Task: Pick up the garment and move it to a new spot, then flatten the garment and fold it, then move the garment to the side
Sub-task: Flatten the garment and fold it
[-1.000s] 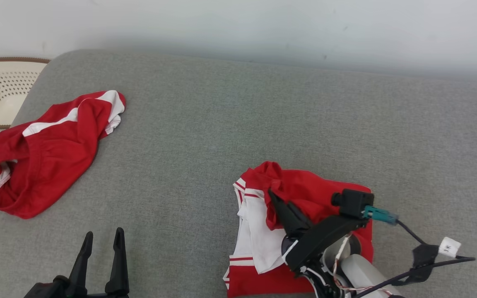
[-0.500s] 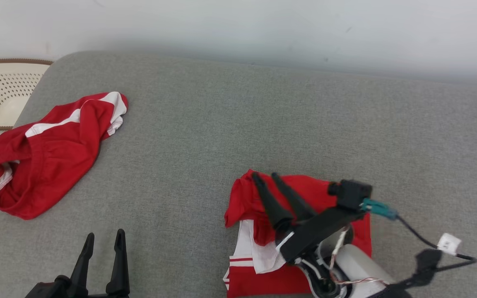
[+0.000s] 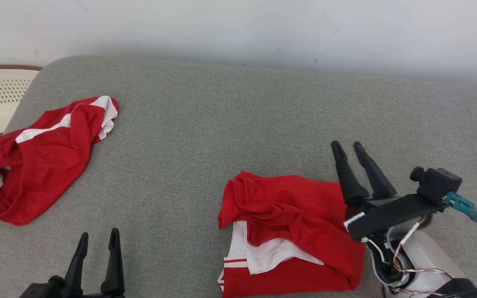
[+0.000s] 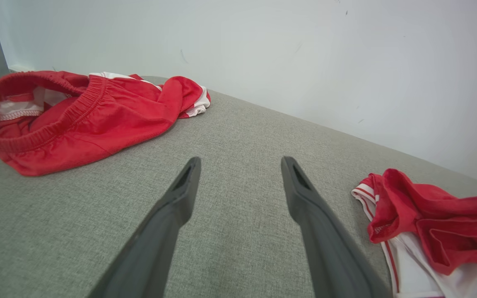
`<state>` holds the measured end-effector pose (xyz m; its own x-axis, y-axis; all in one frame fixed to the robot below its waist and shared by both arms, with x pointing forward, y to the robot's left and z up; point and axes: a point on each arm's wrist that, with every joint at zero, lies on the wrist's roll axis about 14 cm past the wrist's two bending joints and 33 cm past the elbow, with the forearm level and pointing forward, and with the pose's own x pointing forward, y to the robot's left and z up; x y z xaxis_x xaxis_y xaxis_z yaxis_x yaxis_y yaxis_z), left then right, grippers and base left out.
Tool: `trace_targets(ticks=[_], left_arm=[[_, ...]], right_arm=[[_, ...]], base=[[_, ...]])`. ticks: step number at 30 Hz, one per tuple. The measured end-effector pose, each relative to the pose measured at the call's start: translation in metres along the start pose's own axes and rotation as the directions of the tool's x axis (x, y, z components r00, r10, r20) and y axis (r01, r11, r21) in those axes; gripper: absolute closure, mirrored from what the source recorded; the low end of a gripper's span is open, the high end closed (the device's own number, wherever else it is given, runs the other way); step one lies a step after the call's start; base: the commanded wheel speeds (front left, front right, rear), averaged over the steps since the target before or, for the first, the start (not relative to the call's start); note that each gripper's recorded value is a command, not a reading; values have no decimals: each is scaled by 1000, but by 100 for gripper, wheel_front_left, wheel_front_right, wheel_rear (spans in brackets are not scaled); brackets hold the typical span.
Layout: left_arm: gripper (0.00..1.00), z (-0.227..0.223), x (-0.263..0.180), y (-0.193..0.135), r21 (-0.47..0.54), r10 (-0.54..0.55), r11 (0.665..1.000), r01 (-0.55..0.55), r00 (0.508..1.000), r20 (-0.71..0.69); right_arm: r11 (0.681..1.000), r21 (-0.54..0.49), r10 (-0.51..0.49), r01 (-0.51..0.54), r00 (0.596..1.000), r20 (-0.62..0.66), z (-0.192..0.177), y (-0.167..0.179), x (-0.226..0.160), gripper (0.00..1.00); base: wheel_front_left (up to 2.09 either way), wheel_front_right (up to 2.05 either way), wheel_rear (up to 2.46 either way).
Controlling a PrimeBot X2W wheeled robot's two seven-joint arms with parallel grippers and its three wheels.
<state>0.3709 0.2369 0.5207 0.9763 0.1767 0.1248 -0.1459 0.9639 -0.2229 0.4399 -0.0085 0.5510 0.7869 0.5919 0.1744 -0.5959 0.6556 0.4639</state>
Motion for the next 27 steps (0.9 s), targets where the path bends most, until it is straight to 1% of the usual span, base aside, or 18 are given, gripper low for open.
trace_targets(ticks=[3,5,7,8,10,12,13,15,17,21,23,27], left_arm=[[0,0,1,1,1,2,1000,-2,1000,2],[0,0,1,1,1,2,1000,-2,1000,1],[0,-1,1,1,2,3,1000,-3,1000,-1],[0,-1,2,1,1,3,1000,-3,1000,-3],[0,-2,2,1,2,3,1000,-3,1000,-5],[0,-3,3,0,2,1,1000,-1,1000,-8],[0,-4,4,0,2,-2,1000,2,1000,-9],[0,-4,5,0,2,-2,1000,2,1000,-10],[0,-3,6,0,3,-2,1000,2,1000,-5],[0,-4,5,3,5,5,1000,-5,1000,-9],[0,-3,4,4,6,6,1000,-6,1000,-9],[0,-1,3,7,9,16,1000,-16,1000,-4]], right_arm=[[994,-94,-53,50,998,-26,-5,-22,-8,0],[992,-92,-93,89,995,-43,-13,-32,-13,0],[986,-123,-121,112,990,-71,-22,-42,-18,0],[981,-156,-133,117,987,-94,-28,-47,-21,12],[968,-220,-151,118,979,-137,-40,-55,-25,66],[966,-217,-176,138,971,-164,-52,-61,-28,92],[961,-246,-177,127,965,-195,-60,-63,-30,100],[945,-311,-175,99,959,-224,-66,-67,-28,100],[943,-318,-180,99,955,-235,-71,-68,-25,100],[920,-388,-186,55,933,-309,-90,-73,-27,100],[918,-394,-177,43,934,-311,-92,-69,-23,100],[925,-381,-137,5,938,-319,-101,-52,-16,100]], base=[[0,0,0],[0,0,0],[0,0,0],[0,0,0],[0,0,0],[0,0,0],[0,0,0],[0,0,0],[0,0,0],[0,0,0],[0,0,0],[0,0,0]])
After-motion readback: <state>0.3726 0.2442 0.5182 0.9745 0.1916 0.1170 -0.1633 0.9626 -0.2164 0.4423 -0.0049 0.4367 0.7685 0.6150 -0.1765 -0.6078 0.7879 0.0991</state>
